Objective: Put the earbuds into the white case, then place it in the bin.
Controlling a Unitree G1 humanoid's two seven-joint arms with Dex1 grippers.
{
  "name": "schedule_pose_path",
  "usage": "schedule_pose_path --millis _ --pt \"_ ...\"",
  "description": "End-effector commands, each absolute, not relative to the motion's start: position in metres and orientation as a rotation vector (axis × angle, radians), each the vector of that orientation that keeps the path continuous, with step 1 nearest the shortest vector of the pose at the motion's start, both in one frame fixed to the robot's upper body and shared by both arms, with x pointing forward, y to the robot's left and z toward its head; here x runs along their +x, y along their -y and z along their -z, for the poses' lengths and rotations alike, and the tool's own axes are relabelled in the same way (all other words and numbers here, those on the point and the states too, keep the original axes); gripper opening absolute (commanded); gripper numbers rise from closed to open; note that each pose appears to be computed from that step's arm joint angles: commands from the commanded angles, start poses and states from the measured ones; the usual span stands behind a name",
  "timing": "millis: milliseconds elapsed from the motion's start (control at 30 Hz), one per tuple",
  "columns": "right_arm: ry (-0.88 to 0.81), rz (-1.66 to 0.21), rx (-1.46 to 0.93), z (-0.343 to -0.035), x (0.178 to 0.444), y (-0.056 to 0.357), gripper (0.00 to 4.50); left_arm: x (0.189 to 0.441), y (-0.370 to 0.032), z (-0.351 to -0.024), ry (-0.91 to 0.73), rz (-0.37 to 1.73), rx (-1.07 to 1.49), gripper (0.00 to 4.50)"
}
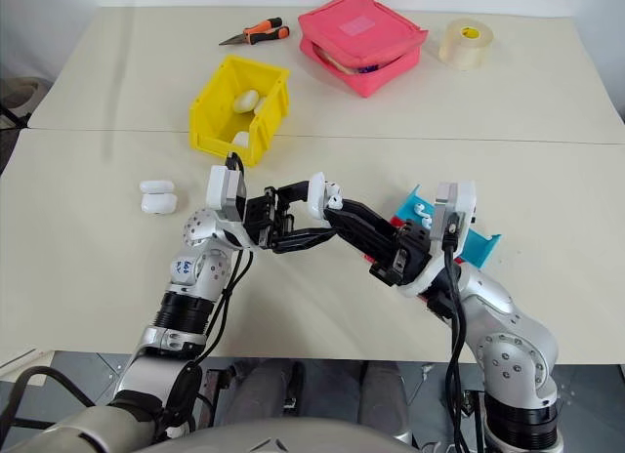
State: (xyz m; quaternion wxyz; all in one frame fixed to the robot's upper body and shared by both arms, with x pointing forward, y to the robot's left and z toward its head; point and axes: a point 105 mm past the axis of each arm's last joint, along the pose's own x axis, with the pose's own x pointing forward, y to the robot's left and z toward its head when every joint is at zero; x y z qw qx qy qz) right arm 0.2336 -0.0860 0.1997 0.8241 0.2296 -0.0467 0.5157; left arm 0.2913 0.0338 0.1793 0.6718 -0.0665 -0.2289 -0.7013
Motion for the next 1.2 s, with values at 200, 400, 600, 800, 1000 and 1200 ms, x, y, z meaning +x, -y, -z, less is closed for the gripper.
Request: schedule_pose_path --millis 200,400,600,800,1000,1200 --pt "-0.111 -1.058 0.484 -0.172 0.237 0.081 0.47 0.281 -0.027 -0.202 0.647 1.604 -0.139 2.80" --pt "-0.094 -1.105 0.481 -0.179 0.232 0.079 2.43 0.280 -0.026 -0.203 0.656 1.602 -0.148 2.80" --pt "-0.056 -1.124 0.470 -0.189 0.228 0.087 4.33 0.280 -0.029 -0.200 0.644 1.591 -0.158 2.80" --pt "-0.037 -1.064 0.314 -0.189 0.217 0.123 4.49 0.286 -0.050 -0.183 0.522 1.569 -0.063 2.80" --pt "-0.079 -1.010 0.098 -0.183 0.221 0.144 4.10 0.295 -0.062 -0.159 0.342 1.572 0.316 2.80" --pt "-0.089 -1.072 -0.062 -0.186 0.236 0.120 2.19 0.295 -0.050 -0.154 0.270 1.609 0.469 2.80"
